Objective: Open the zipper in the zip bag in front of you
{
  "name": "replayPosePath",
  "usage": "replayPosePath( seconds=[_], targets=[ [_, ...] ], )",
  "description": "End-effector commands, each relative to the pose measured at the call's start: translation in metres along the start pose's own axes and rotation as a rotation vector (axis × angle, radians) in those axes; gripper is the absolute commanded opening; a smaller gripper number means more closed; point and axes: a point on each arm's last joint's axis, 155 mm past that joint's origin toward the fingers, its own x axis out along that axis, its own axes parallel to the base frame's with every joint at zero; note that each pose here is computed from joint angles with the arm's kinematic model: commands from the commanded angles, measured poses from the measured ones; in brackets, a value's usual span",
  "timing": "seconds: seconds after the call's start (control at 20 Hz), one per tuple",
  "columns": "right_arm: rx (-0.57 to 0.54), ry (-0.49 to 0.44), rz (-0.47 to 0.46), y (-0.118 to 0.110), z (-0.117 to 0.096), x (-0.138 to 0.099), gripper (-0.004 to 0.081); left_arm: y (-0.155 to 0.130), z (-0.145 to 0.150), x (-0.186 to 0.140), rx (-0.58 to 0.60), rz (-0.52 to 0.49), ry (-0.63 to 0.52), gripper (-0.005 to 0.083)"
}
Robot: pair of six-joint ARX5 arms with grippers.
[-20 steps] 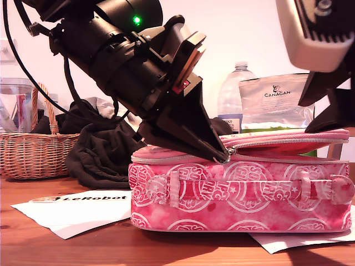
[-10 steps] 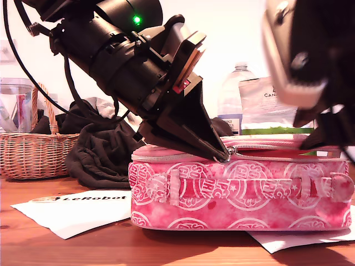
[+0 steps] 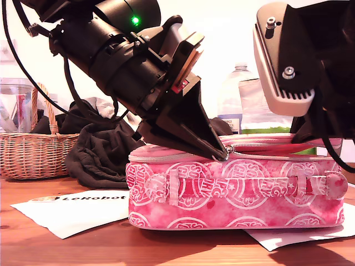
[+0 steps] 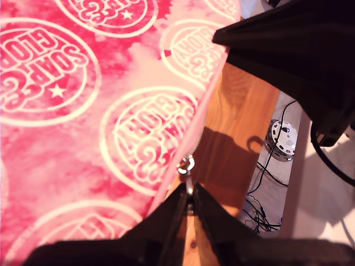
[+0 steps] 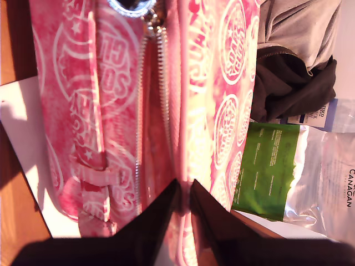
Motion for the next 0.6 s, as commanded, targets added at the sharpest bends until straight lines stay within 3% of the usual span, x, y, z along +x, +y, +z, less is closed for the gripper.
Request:
replayPosePath(
  seconds=[0.0,0.55],
  targets=[
    [0.006,0.005,0.013,0.005,-0.002,0.002,-0.0012,-0.008,-0.004,-0.001,0.007,-0.018,0.005,-0.0022],
    [0.035,0.064,0.063,0.013,-0.023,0.009,-0.0012,0.010,-0.022,-0.009,-0.073,0.019,0.070,-0.0022]
  ],
)
